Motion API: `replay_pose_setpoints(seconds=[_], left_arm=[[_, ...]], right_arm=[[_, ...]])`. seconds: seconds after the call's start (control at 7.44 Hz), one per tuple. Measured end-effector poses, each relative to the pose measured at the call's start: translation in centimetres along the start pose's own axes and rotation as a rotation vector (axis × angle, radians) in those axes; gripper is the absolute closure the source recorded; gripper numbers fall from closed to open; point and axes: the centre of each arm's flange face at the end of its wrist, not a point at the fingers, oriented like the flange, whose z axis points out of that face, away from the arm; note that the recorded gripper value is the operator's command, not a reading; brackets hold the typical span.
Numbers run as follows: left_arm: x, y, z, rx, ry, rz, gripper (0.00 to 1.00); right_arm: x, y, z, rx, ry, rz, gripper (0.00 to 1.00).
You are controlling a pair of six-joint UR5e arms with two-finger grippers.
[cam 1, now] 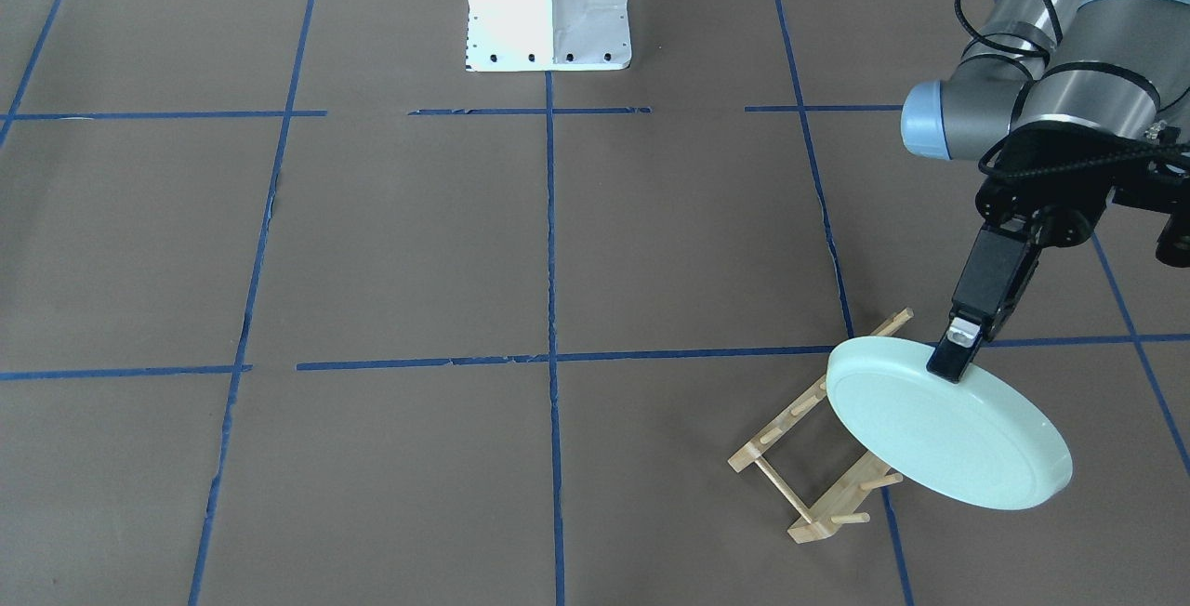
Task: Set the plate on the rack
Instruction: 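Tilt the plate upright with the left gripper above the rack slots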
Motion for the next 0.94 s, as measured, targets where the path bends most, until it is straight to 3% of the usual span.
replay_pose_setpoints(seconds=[0.4,0.94], left_arm=[[-1.4,0.3,0.4,-0.050,-0.001,0.113,1.00],[-1.8,1.4,1.1,-0.082,-0.002,0.142,1.00]], right_arm=[[0.0,0.0,0.0,0.000,0.000,-0.001,0.00],[0.0,0.0,0.0,0.000,0.000,0.000,0.00]])
